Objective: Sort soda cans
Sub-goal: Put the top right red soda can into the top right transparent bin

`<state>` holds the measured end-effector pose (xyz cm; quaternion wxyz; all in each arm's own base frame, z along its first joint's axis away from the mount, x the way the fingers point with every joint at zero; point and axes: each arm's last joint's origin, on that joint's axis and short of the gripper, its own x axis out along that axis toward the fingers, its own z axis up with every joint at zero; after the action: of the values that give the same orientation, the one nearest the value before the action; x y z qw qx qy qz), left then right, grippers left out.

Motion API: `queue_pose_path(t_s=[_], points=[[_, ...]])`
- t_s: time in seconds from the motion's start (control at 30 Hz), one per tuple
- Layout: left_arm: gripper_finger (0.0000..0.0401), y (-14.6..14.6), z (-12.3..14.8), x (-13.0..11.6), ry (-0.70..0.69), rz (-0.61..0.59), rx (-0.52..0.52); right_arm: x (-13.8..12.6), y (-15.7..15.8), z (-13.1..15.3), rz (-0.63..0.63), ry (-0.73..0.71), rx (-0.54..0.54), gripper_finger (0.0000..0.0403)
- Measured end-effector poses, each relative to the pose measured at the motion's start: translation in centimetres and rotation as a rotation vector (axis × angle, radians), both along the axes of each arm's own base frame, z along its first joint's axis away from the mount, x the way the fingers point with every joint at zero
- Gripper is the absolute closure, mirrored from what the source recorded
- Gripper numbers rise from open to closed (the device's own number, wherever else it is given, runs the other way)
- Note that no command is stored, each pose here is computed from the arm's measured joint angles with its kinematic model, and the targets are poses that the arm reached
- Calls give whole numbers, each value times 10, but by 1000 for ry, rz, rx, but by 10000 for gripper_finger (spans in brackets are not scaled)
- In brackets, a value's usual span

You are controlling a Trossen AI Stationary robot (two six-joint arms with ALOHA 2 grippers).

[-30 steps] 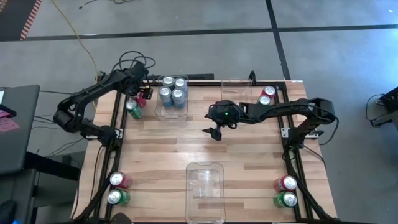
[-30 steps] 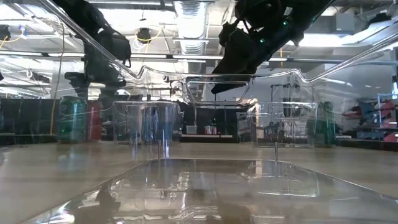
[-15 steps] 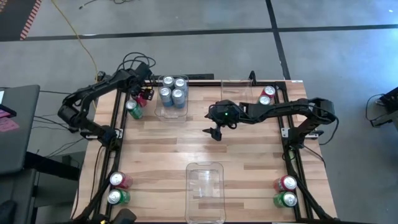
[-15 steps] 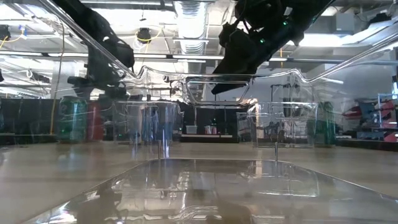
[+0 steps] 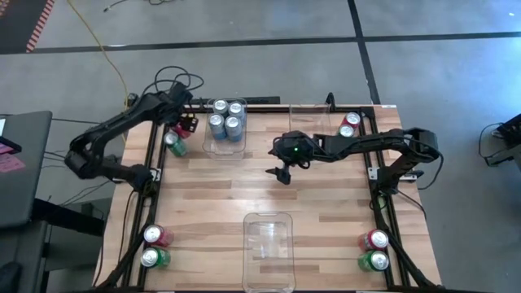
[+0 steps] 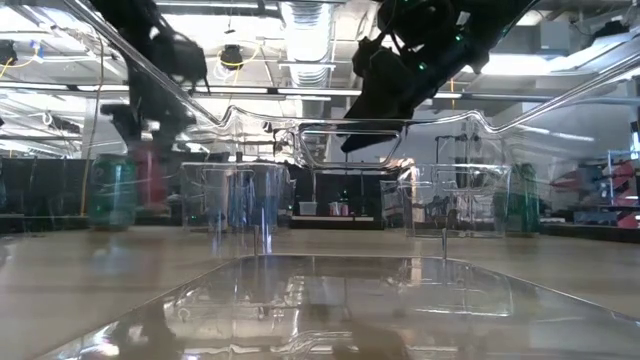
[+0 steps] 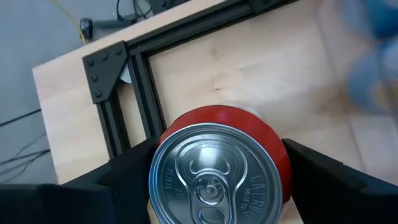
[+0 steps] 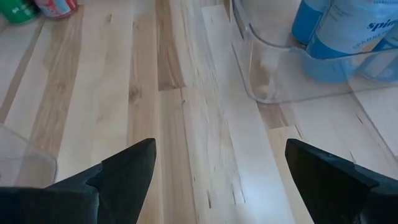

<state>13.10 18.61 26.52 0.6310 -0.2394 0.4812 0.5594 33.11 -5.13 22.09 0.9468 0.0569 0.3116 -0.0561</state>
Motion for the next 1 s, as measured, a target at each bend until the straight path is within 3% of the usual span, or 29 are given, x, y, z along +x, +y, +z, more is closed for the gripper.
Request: queue_pose_path(t_s=[0.53, 1.0], points=[[101, -100, 98, -30, -127, -143, 63, 1, 0, 4, -16, -35, 17, 27], [101, -123, 127, -13, -177, -349, 112, -12, 24, 41, 32, -142, 39, 27]])
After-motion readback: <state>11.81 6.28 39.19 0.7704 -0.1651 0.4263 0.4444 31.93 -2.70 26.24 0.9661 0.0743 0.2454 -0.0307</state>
